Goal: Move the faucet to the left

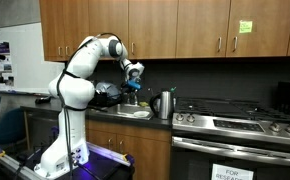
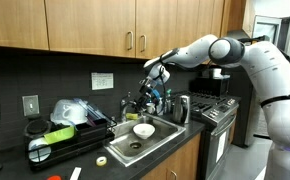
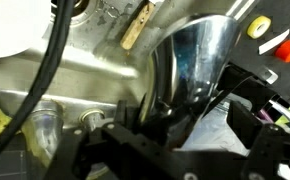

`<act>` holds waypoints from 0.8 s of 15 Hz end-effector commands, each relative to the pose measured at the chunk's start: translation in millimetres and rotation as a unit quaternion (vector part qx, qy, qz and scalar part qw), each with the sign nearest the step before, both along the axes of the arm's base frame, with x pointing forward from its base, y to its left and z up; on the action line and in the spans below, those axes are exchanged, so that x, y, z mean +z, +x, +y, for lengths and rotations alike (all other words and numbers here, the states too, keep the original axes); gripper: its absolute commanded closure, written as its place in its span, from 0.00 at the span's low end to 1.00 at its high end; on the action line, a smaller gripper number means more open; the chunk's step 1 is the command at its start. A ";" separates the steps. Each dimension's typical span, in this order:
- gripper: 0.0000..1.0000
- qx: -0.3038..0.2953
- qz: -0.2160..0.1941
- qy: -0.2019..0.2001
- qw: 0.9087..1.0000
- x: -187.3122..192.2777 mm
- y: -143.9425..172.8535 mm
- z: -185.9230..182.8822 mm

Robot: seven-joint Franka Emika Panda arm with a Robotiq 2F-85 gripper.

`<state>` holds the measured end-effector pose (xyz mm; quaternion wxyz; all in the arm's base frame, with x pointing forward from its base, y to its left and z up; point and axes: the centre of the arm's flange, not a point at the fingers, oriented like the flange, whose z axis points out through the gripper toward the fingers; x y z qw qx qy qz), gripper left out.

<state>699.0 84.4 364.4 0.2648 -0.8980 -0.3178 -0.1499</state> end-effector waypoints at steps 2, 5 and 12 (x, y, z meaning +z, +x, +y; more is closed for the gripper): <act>0.00 -0.005 0.031 0.014 0.999 10.0 27.4 32.6; 0.00 -0.009 0.054 0.008 0.998 13.8 37.5 45.5; 0.00 -0.010 0.078 -0.007 0.997 19.9 46.8 66.6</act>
